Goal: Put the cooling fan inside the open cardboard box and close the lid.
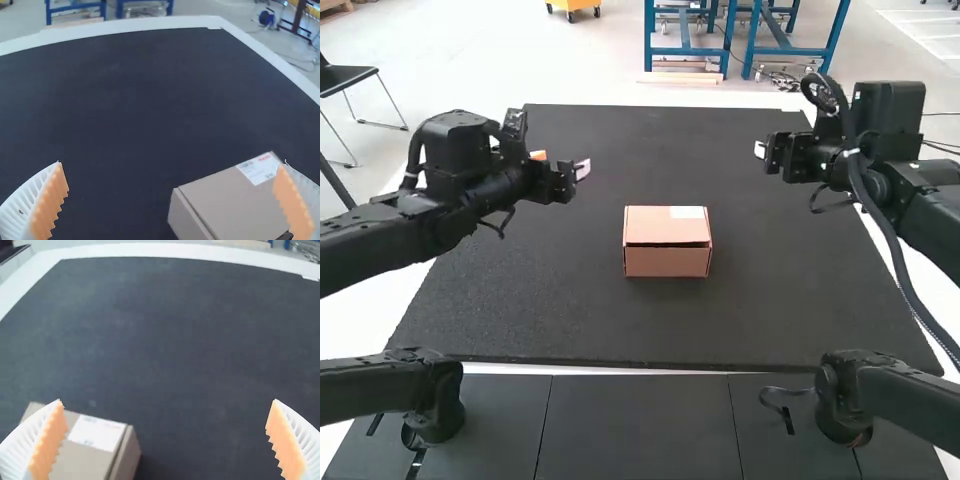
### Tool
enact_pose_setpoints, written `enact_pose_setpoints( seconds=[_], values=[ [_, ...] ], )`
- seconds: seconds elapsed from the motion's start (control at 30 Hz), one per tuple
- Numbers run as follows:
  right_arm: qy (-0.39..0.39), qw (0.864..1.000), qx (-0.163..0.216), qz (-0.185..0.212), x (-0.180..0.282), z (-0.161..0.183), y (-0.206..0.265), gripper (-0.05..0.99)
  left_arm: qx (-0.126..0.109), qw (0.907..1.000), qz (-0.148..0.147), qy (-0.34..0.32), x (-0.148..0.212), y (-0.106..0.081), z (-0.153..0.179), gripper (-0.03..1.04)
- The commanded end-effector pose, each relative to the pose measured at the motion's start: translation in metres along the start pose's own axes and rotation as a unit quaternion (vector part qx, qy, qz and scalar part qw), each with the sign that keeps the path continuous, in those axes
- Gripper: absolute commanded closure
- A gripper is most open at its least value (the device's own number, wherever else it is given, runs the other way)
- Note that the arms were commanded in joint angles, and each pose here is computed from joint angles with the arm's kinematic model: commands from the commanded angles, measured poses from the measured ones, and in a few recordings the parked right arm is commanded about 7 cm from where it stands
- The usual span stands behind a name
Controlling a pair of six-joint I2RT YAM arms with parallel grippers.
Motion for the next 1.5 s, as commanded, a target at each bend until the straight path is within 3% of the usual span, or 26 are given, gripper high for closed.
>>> enact_pose_setpoints(
  seconds=[0.0,0.1,0.2,0.37,0.47,0.7,1.0,1.17,1.47],
  values=[
    [-0.030,0.999,-0.016,0.032,0.003,0.002,-0.018,0.03,-0.018,0.9995,-0.019,-0.017,0.014,0.009,0.014,0.05],
    [-0.059,0.997,-0.016,0.047,0.006,0.010,-0.032,0.03,-0.030,0.9970,-0.041,-0.058,0.030,0.016,0.021,0.05],
    [-0.087,0.995,-0.014,0.052,0.011,0.014,-0.040,0.03,-0.040,0.9932,-0.044,-0.100,0.045,0.018,0.024,0.05],
    [-0.158,0.985,0.010,0.068,0.020,0.032,-0.040,0.04,-0.044,0.9895,-0.057,-0.125,0.054,0.022,0.033,0.05],
    [-0.161,0.984,0.027,0.074,0.023,0.054,-0.041,0.04,-0.045,0.9886,-0.062,-0.130,0.055,0.023,0.039,0.05],
    [-0.182,0.981,0.030,0.063,0.030,0.077,-0.040,0.03,-0.045,0.9855,-0.065,-0.150,0.067,0.019,0.057,0.05],
    [-0.226,0.973,0.029,0.048,0.041,0.096,-0.039,0.03,-0.064,0.9687,-0.083,-0.225,0.104,0.013,0.057,0.05],
    [-0.254,0.966,0.021,0.037,0.049,0.101,-0.038,0.03,-0.062,0.9741,-0.089,-0.198,0.100,0.016,0.067,0.05],
    [-0.209,0.978,-0.016,0.012,0.044,0.119,-0.033,0.03,-0.057,0.9790,-0.097,-0.170,0.096,0.020,0.077,0.05]
  ],
)
Point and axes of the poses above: each hand's point on the last joint's axis, 136 mm out from that joint toward the fingers, its own x axis back along the fingers, its own y axis along the line the jaws close on, z = x × y, the point moved 5 cm from there along x, back along the fingers, and after that the axes turned 9 degrees about -x, right-handed, at the moved point
